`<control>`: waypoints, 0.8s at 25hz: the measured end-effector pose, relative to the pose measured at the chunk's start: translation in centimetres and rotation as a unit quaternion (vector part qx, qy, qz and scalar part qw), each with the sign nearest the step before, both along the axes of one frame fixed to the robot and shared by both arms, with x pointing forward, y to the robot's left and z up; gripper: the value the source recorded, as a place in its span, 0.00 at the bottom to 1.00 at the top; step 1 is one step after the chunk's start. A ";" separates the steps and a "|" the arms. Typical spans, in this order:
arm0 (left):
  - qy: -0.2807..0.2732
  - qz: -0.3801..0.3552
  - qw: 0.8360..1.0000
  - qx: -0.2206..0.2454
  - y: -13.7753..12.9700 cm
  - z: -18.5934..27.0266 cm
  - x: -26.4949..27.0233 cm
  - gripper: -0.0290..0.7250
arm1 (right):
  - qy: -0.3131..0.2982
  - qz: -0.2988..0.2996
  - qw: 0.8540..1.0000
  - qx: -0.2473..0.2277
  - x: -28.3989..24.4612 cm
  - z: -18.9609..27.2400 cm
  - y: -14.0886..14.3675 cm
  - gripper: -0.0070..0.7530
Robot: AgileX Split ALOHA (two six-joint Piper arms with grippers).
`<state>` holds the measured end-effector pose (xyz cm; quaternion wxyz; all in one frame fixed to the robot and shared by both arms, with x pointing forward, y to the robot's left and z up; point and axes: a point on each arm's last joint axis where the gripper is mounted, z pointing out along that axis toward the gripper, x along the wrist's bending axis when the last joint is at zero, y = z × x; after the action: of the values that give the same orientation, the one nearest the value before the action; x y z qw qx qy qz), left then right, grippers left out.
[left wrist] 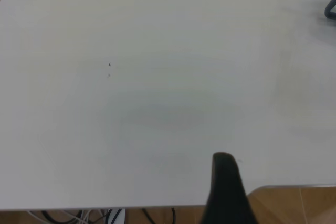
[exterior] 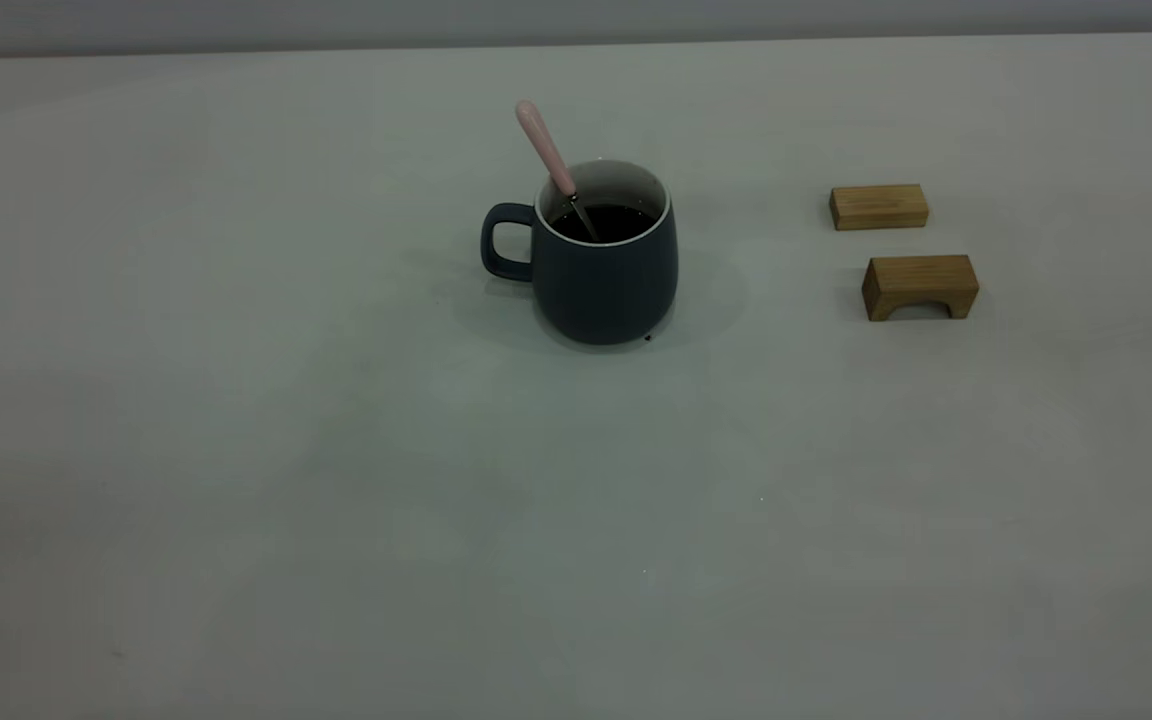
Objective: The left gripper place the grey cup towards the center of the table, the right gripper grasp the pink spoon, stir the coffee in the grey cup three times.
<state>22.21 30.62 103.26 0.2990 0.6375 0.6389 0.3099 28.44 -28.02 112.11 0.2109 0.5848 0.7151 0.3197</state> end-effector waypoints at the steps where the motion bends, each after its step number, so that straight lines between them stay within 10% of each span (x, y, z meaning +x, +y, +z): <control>1: 0.000 0.000 1.000 0.000 0.0 0.0 0.0 0.82 | -0.005 -0.001 1.000 -0.005 -0.7 -0.9 -0.1 0.31; 20: 0.000 0.000 1.000 0.000 0.0 0.0 0.0 0.82 | -0.080 -0.015 0.996 -0.035 -4.1 -8.1 -0.7 0.32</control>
<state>22.21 30.62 103.26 0.2990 0.6375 0.6389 0.3099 24.33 -28.73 103.97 0.2926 0.5603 0.6979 0.3369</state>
